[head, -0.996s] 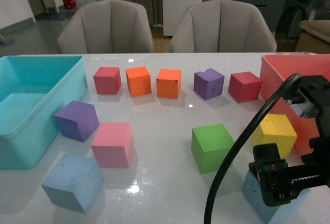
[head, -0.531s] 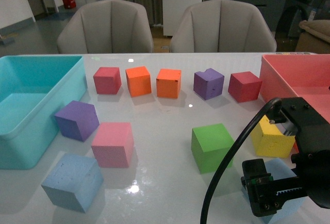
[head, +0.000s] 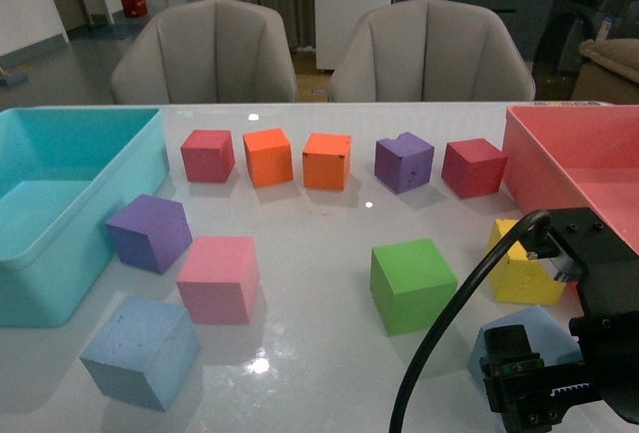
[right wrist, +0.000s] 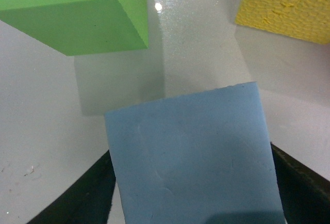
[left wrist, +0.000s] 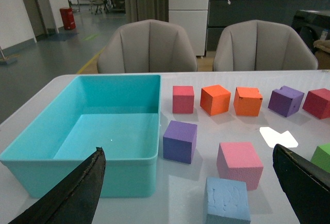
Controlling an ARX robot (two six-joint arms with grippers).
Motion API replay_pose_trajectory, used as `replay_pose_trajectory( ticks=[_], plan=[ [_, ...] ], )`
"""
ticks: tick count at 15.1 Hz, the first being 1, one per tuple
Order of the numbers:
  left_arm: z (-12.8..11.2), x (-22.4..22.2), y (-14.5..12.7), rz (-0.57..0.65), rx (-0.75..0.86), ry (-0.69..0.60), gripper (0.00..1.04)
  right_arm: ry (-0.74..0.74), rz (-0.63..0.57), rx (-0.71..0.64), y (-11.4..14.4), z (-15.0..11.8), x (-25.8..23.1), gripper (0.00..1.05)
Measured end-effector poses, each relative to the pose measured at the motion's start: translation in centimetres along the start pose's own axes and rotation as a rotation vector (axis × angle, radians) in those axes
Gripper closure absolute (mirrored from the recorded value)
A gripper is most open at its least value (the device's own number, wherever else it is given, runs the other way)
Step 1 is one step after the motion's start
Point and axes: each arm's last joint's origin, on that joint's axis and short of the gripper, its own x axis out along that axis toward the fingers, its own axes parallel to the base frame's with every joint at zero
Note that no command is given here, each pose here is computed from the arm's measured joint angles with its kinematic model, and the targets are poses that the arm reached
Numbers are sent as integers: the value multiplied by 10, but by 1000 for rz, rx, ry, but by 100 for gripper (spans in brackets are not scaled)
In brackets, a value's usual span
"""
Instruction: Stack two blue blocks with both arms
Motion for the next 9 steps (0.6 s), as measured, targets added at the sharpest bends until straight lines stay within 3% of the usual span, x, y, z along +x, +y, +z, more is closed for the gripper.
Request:
replay_pose_trajectory(
  ticks=[3,7,8,9],
  plan=[
    [0,0,0,0,0,0,7,8,-10,5,-2,-1,-4,45],
    [0,0,0,0,0,0,7,-44,-12,-1,2,11,-30,60],
    [0,0,0,0,0,0,7,-119,2,-36,18,40,-50,63],
    [0,0,0,0,0,0,7,-208,13,-65,39,93,-48,63]
  ],
)
